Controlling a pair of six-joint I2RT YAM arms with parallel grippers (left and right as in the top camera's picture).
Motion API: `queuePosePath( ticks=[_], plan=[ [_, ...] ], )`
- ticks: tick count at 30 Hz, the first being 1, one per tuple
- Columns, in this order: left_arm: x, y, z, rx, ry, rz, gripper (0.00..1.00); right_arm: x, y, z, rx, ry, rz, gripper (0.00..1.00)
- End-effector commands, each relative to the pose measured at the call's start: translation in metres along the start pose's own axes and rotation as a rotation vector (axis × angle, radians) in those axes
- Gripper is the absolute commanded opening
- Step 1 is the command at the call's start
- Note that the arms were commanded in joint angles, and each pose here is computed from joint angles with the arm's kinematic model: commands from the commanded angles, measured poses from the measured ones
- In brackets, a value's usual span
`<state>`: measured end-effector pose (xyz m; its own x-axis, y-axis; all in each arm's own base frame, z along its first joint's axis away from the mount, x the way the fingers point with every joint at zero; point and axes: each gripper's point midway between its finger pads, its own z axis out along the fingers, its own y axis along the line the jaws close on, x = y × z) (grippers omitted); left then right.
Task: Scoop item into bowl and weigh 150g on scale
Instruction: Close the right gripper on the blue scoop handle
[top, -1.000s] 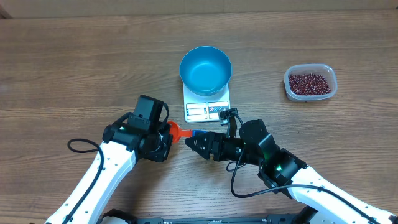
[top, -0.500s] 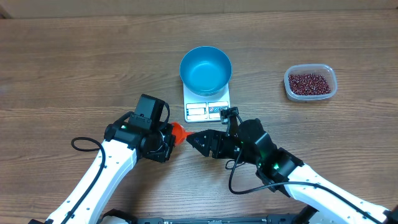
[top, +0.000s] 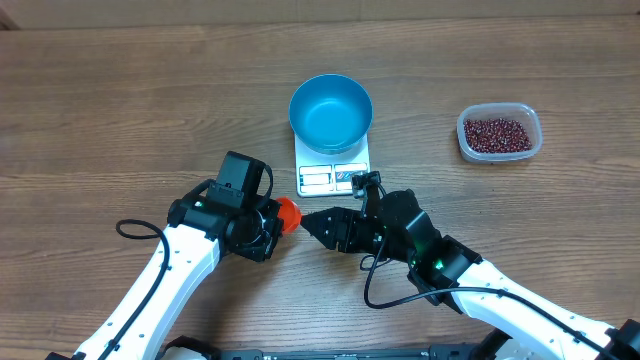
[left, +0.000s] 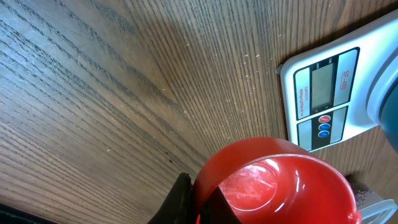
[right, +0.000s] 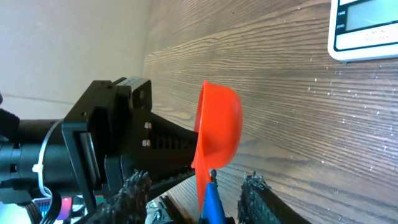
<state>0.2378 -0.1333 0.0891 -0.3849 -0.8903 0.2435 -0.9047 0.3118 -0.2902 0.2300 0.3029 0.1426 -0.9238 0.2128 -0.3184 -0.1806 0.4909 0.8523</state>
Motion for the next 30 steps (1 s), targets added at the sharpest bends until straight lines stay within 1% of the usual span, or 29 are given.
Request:
queuePosePath(
  ticks=[1,11,19,30],
  plan=[
    [0.0042,-0.0047,-0.0012,0.005,0.008,0.038,0.04,-0.0056,0.0129,0.0,-0.027,-0.014,-0.019,0.45],
    [0.0112,-0.0092,0.0008,0.022,-0.001,0.074,0.04,-0.0049,0.0131,0.0,-0.029,-0.01,-0.018,0.37],
    [0.0116,-0.0093,0.0008,0.023,0.001,0.075,0.04,-0.0044,0.0134,0.0,-0.031,-0.007,-0.018,0.24],
    [0.0116,-0.0092,0.0008,0.022,0.001,0.077,0.04,-0.0044,0.0134,0.0,-0.031,-0.007,-0.019,0.14]
  ],
)
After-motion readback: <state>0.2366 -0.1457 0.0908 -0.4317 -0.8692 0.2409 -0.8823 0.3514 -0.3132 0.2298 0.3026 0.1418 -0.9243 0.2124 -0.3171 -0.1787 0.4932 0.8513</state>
